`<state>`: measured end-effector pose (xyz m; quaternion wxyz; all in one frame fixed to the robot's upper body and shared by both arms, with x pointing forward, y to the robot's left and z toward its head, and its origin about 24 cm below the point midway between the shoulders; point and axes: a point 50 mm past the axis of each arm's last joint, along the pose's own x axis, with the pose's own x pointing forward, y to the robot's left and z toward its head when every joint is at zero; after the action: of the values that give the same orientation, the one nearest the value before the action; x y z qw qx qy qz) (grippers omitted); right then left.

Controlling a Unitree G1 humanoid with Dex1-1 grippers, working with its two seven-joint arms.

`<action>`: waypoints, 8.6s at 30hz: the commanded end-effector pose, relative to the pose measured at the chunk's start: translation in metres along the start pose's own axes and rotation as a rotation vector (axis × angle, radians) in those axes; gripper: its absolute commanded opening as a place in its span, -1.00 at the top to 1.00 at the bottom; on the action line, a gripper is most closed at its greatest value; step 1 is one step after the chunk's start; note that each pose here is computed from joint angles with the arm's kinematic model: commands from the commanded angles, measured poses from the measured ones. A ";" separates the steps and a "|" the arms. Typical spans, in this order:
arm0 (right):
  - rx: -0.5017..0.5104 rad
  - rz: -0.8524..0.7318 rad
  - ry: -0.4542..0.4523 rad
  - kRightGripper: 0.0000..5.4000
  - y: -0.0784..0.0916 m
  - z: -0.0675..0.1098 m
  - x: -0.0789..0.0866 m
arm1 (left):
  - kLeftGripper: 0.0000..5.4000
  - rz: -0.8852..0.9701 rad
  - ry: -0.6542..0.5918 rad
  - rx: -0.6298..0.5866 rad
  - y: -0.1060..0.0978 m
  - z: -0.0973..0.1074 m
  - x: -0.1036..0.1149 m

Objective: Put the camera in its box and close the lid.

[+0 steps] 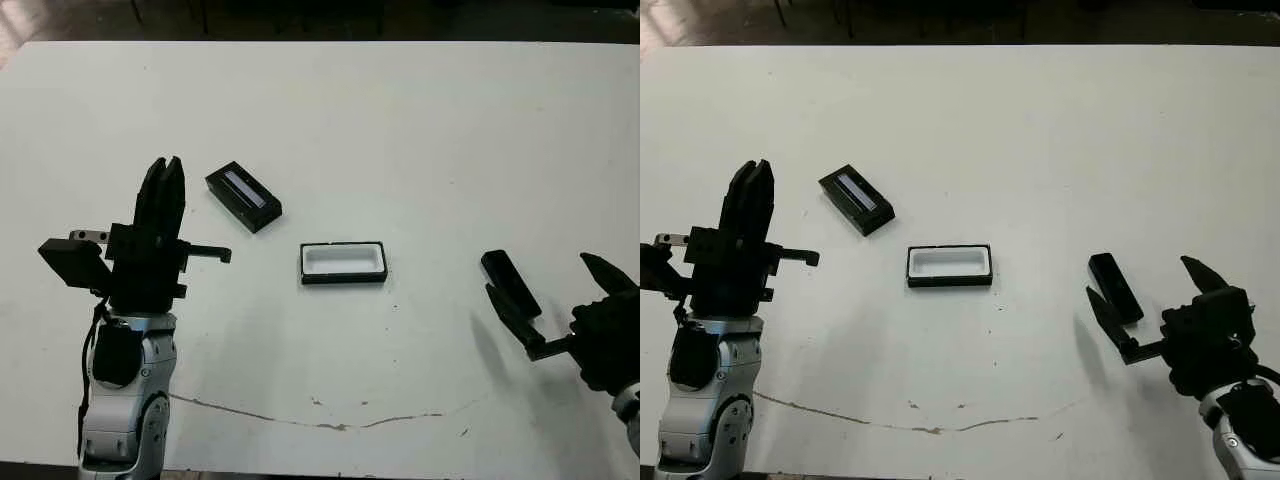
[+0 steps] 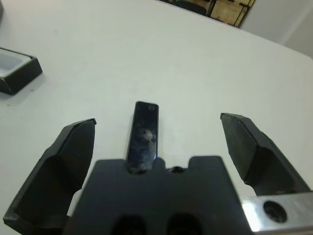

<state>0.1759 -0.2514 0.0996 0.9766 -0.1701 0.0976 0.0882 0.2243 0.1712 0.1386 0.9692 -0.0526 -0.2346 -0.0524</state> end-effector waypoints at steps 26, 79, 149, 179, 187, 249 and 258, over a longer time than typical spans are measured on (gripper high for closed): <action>0.056 0.049 0.157 -0.36 0.005 -0.043 0.010 | 1.00 -0.001 0.055 0.018 0.005 -0.007 -0.007; -0.214 0.761 -0.166 0.91 0.018 0.124 0.113 | 1.00 0.021 0.053 0.031 0.001 -0.010 -0.008; -0.560 1.214 0.088 0.91 0.083 0.107 0.145 | 1.00 0.054 0.065 0.059 -0.008 -0.012 -0.013; -0.570 1.145 0.008 0.05 0.079 0.120 0.146 | 1.00 0.051 0.067 0.058 -0.008 -0.014 -0.014; -0.604 1.063 -0.076 -0.60 0.067 0.131 0.146 | 1.00 0.052 0.064 0.068 -0.007 -0.014 -0.014; -0.719 0.621 -0.231 0.99 0.099 0.046 0.083 | 1.00 0.040 0.068 0.079 -0.005 -0.014 -0.014; -0.721 0.641 -0.215 0.99 0.094 0.044 0.076 | 1.00 0.043 0.069 0.074 -0.004 -0.014 -0.014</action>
<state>0.2413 -0.1335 0.0998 0.7864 -0.4495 -0.0157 0.4234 0.2183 0.1634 0.1266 0.9753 -0.0271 -0.2177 -0.0255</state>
